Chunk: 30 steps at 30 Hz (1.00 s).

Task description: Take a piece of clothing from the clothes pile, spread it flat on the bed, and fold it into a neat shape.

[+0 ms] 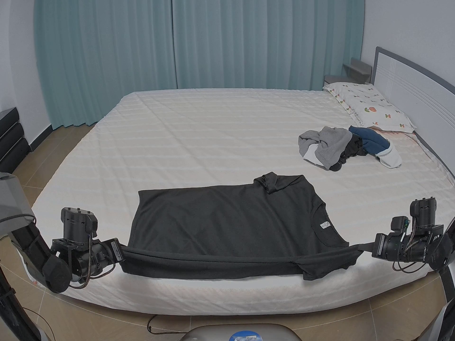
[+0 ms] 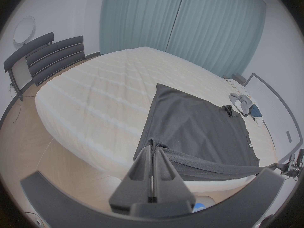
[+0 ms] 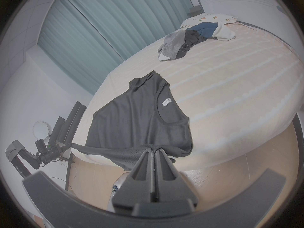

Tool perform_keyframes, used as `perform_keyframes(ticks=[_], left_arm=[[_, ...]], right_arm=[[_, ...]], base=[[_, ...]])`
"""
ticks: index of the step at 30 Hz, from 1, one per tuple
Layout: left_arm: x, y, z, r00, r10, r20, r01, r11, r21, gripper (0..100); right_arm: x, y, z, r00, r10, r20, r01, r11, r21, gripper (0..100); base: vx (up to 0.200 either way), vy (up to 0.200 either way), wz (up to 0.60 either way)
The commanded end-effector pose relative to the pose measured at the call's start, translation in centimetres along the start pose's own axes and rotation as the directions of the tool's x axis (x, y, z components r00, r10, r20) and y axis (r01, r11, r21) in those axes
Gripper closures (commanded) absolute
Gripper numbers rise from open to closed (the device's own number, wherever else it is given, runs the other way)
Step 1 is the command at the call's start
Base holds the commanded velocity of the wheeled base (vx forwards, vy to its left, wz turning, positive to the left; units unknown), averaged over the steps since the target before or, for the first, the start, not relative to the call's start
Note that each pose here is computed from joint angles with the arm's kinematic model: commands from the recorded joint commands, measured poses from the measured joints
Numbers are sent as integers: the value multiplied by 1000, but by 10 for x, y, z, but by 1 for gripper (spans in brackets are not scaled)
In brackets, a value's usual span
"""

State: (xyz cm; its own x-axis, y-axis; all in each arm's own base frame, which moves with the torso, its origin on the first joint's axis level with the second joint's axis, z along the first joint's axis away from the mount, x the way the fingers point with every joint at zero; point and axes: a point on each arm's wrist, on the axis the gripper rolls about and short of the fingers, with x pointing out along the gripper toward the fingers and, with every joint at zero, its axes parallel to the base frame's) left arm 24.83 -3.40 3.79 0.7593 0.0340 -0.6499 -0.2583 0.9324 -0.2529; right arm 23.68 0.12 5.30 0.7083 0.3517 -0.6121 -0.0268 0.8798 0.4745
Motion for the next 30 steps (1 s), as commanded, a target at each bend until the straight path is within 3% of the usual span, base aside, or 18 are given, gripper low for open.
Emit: perform_keyframes(ticks=[1, 11, 30], left_arm=[[-13, 3, 1, 1000, 0, 5, 0, 1000, -3, 100], [-2, 3, -5, 999, 17, -32, -17, 1000, 5, 100], [82, -10, 7, 998, 39, -40, -39, 999, -19, 100]], right_arm=[[-9, 4, -5, 1000, 7, 4, -7, 1000, -7, 100], [-6, 5, -2, 1000, 14, 10, -14, 1000, -13, 100], [68, -6, 28, 1000, 28, -15, -28, 1000, 4, 100]], base=[[0, 0, 0], [0, 0, 0], [0, 0, 0]])
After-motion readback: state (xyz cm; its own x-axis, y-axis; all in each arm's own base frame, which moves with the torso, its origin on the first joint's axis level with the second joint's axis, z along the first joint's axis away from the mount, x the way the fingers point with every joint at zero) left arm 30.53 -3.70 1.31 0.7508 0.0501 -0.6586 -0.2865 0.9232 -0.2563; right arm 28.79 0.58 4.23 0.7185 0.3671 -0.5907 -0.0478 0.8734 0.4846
